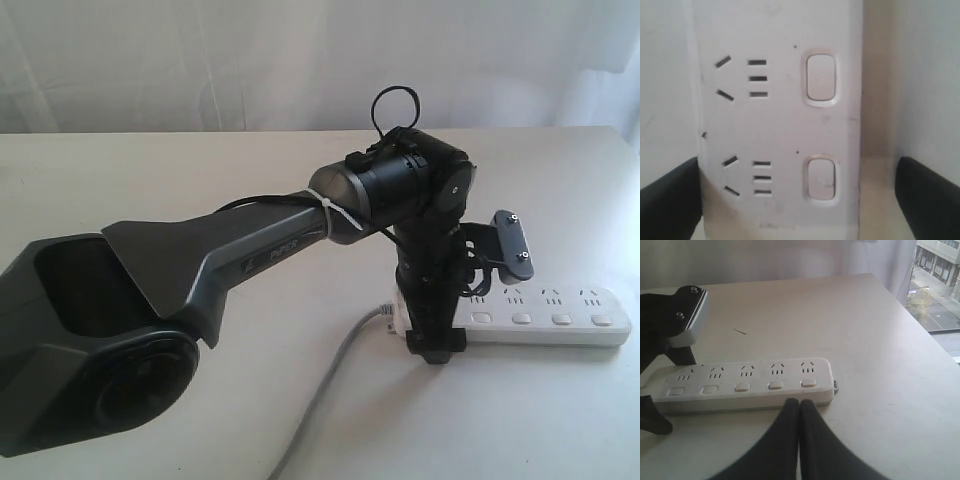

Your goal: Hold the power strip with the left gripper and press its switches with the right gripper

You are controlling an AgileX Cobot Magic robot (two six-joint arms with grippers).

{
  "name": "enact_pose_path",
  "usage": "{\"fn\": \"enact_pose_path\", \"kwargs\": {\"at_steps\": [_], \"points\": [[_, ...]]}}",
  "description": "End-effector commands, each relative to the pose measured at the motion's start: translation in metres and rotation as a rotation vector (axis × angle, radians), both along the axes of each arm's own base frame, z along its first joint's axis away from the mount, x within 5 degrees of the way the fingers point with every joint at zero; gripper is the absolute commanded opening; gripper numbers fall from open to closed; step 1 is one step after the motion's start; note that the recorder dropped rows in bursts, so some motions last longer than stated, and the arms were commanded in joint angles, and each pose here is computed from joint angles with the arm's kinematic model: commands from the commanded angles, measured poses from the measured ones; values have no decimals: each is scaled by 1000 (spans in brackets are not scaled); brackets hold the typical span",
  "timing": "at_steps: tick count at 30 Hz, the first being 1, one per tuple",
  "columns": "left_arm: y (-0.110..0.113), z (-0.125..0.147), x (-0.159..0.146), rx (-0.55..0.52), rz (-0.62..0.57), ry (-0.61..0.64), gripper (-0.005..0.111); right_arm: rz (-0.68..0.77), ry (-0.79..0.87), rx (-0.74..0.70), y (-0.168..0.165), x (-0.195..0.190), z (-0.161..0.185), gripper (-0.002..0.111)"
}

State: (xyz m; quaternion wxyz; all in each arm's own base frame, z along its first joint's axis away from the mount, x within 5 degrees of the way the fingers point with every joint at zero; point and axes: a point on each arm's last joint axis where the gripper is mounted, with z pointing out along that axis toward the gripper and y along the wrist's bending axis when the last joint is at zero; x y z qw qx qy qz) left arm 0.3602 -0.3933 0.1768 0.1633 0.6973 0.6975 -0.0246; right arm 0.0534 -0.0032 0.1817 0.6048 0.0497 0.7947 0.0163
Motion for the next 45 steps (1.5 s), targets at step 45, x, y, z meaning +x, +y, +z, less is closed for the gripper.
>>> {"fn": "enact_pose_path", "kwargs": {"at_steps": [45], "points": [[9, -34, -9, 173, -10, 136, 105, -2, -9, 1, 0, 0, 0, 0]]}}
